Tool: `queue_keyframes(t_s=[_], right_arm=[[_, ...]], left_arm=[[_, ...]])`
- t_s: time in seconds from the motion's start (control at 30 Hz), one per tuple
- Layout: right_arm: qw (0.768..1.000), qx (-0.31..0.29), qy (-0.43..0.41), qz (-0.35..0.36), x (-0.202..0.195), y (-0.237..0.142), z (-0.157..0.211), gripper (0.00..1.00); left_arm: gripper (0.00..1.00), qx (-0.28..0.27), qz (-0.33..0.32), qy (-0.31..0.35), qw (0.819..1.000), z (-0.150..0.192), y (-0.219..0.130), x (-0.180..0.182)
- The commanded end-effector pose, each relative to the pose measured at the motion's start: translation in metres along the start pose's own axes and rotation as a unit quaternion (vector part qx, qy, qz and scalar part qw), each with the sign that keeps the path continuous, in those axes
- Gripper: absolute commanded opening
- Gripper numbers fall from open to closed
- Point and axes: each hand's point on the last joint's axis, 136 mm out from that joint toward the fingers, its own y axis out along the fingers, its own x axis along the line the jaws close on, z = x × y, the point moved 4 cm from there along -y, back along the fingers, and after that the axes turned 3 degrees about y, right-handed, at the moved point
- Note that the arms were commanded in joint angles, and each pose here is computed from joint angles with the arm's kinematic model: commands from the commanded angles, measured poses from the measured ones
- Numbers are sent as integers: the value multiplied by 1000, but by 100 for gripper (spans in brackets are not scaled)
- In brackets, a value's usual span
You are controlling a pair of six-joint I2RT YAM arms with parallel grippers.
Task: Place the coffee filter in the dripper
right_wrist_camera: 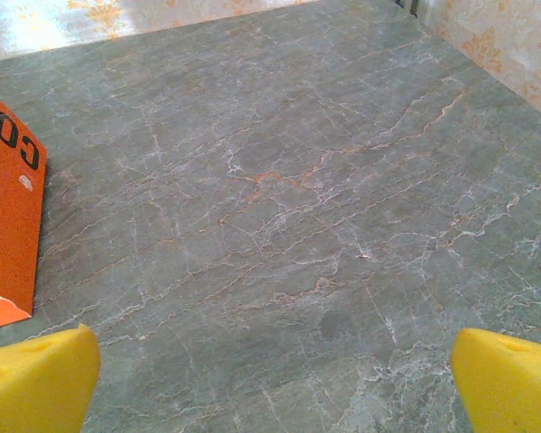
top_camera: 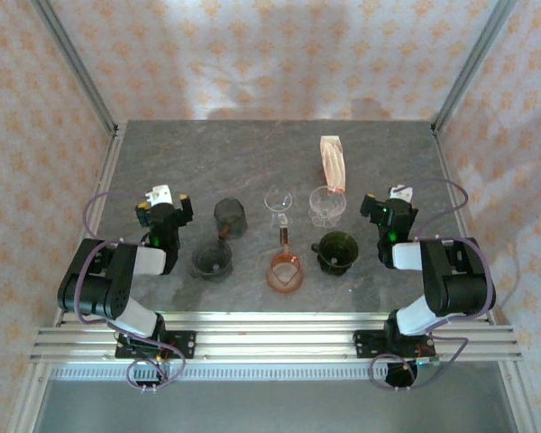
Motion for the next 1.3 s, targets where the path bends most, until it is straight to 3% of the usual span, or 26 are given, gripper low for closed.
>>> queue_keyframes(t_s=[0.0, 1.03, 1.27], right_arm=[[1000, -7, -5, 1, 0, 2, -6, 100], [1000, -6, -2, -2, 0, 3, -7, 100], [1000, 29, -8, 5, 6, -3, -27, 100]], left_arm=[[100, -14, -7, 1, 1000, -7, 1, 1], [100, -13, -8, 1, 1000, -6, 1, 1], [100, -3, -10, 7, 1000, -32, -8, 5]])
